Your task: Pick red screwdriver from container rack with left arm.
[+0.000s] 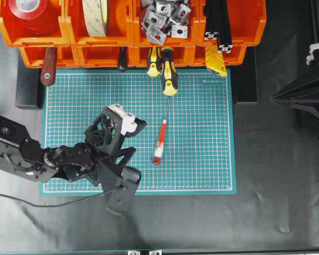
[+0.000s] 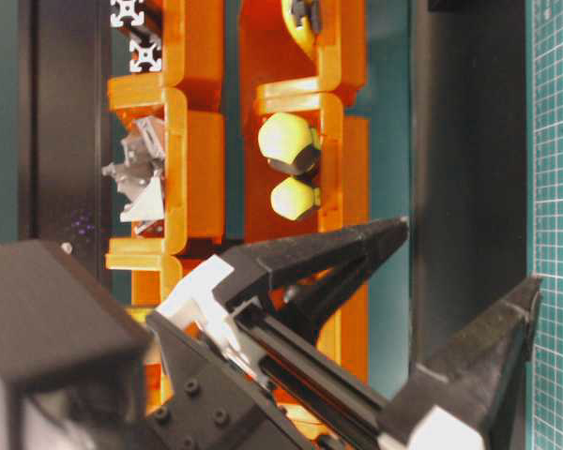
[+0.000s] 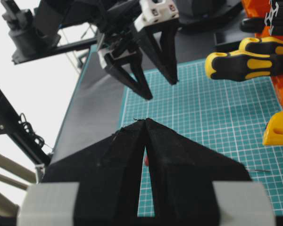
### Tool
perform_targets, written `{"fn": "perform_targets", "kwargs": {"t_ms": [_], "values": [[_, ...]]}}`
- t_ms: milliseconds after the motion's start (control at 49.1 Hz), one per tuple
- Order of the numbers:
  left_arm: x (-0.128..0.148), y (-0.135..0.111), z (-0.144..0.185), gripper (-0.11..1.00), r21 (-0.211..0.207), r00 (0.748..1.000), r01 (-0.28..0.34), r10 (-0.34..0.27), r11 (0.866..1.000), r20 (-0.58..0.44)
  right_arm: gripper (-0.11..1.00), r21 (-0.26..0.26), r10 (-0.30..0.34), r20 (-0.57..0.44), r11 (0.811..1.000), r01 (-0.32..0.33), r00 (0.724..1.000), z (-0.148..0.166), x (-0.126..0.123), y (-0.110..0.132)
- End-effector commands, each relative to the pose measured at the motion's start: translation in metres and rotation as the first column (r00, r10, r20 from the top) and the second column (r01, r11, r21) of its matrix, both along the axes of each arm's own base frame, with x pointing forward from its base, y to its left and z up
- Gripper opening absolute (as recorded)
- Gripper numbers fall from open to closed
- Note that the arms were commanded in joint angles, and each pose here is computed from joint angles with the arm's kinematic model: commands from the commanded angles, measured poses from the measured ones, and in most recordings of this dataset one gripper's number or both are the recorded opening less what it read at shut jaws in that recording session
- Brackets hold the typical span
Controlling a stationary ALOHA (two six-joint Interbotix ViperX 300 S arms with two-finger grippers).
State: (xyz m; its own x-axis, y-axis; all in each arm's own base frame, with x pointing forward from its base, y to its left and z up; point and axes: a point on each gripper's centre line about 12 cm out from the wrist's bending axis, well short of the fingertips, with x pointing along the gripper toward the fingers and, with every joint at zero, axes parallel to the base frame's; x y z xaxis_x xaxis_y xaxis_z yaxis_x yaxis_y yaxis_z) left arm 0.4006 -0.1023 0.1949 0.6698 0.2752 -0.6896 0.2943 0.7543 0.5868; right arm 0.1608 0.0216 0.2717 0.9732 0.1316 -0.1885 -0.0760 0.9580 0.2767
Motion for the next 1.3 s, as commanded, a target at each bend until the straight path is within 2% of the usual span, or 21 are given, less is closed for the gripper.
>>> {"fn": "perform_targets", "kwargs": {"t_ms": [0,81,143,204,285,387,550,652,794,916,1059,1161,1222,1283], "values": [[0.0,-0.001,0.011,0.89,-0.075,0.997,-0.061,0.065,0.995,0.049,0.01,0.005,-0.002,0.015,1.0,0.002,1.0,0.008,0.002,0.0],[-0.005,0.0,0.007,0.89,-0.149,0.986,-0.146,0.156,0.978,0.058,0.01,0.005,-0.002,0.018,1.0,0.002,1.0,0.009,0.002,0.0],[-0.009,0.0,0.009,0.89,-0.213,0.975,-0.191,0.211,0.958,0.074,0.0,0.005,-0.002,0.016,1.0,0.002,1.0,0.009,0.002,0.0],[-0.016,0.0,0.015,0.89,-0.281,0.959,-0.233,0.268,0.931,0.091,0.0,0.004,-0.002,0.015,1.0,0.002,1.0,0.008,0.002,0.0],[-0.027,-0.001,0.027,0.89,-0.373,0.936,-0.271,0.333,0.887,0.115,0.0,0.004,-0.002,0.018,1.0,0.002,1.0,0.009,0.001,0.0],[-0.045,-0.004,0.049,0.89,-0.472,0.915,-0.268,0.375,0.84,0.148,0.0,0.004,-0.002,0.018,1.0,0.002,1.0,0.009,0.001,0.0],[-0.08,-0.009,0.083,0.88,-0.578,0.904,-0.201,0.376,0.791,0.201,0.0,0.004,0.0,0.018,1.0,0.0,1.0,0.009,0.001,0.0],[-0.098,-0.005,0.101,0.88,-0.613,0.899,-0.155,0.367,0.775,0.237,0.0,0.004,-0.002,0.018,1.0,0.002,1.0,0.009,0.001,0.0],[-0.126,0.013,0.11,0.88,-0.636,0.887,-0.132,0.377,0.76,0.266,0.0,0.005,-0.002,0.024,1.0,0.002,1.0,0.01,0.002,0.0],[-0.147,0.026,0.122,0.88,-0.669,0.87,-0.098,0.39,0.737,0.302,0.0,0.007,-0.001,0.032,1.0,0.0,1.0,0.011,0.001,0.0],[-0.173,0.039,0.144,0.88,-0.715,0.843,-0.018,0.395,0.699,0.365,0.0,0.009,-0.001,0.036,1.0,0.001,0.999,0.012,0.001,0.0],[-0.191,0.049,0.16,0.88,-0.732,0.818,0.04,0.398,0.68,0.415,0.0,0.009,-0.002,0.044,1.0,0.002,0.999,0.013,0.001,0.0],[-0.201,0.055,0.168,0.88,-0.736,0.803,0.074,0.397,0.673,0.444,0.0,0.01,-0.003,0.054,1.0,0.002,0.999,0.014,0.002,0.0],[-0.211,0.061,0.177,0.88,-0.727,0.788,0.109,0.386,0.678,0.479,0.01,0.012,-0.003,0.065,1.0,0.002,0.998,0.015,0.002,0.0]]}}
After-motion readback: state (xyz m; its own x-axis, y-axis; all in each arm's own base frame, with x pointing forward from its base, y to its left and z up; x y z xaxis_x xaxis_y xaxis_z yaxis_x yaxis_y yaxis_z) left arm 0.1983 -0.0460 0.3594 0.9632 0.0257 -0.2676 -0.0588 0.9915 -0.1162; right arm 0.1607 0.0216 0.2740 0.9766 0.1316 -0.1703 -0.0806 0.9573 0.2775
